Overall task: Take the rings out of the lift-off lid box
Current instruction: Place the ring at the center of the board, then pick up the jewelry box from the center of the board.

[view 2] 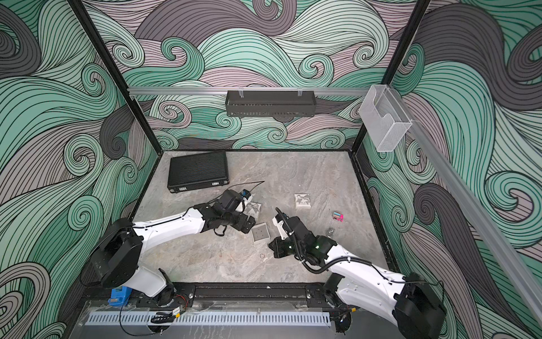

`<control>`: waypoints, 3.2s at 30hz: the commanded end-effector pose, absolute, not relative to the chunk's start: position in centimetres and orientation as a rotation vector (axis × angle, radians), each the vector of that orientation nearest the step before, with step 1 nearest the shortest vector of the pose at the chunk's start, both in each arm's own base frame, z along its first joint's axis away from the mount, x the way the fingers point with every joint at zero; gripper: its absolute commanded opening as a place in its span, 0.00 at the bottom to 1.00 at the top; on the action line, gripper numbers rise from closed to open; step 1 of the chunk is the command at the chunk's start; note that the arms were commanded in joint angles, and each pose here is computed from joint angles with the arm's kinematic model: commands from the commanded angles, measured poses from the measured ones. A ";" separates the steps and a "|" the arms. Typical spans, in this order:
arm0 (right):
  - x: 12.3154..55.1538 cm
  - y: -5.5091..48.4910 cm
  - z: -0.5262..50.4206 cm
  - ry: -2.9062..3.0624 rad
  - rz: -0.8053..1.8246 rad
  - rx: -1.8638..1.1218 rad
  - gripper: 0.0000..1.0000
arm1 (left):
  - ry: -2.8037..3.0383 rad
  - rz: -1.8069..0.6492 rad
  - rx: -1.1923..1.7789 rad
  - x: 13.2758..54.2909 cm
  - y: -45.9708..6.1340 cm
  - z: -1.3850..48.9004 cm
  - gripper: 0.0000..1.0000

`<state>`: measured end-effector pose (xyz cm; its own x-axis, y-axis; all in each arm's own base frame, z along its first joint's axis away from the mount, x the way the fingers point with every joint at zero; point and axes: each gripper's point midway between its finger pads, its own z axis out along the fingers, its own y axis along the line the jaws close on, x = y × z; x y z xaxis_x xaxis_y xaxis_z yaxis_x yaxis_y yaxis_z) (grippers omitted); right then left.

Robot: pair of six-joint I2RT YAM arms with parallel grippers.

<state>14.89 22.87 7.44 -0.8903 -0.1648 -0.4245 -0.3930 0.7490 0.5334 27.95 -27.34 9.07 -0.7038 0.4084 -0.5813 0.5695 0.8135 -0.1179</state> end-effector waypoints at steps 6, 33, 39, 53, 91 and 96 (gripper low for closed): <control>14.0 23.6 4.0 2.686 1.003 -0.320 0.00 | 2.426 -0.288 0.713 28.0 -25.7 10.8 0.98; 14.5 21.4 3.5 2.726 0.762 -0.411 0.40 | 2.364 -0.244 0.734 28.8 -25.5 11.7 0.99; 16.3 20.7 8.0 2.615 0.666 -0.445 0.99 | 2.348 -0.252 0.746 28.5 -25.4 12.0 0.99; 22.1 23.1 7.3 2.686 0.384 -0.474 0.83 | 2.321 -0.328 0.718 25.3 -23.0 12.1 0.99; 23.4 20.4 7.0 2.679 0.256 -0.336 0.00 | 2.262 -0.347 0.743 26.4 -24.1 12.3 0.99; 27.0 18.3 8.3 2.638 0.192 -0.202 0.00 | 2.254 -0.367 0.766 26.7 -24.9 12.5 0.99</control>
<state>25.42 19.97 8.30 -0.8726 -0.1264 -0.4718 -0.2275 0.9600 0.1635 26.16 -23.84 11.51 -0.5902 0.4169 -0.6913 0.5974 0.8015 -0.0267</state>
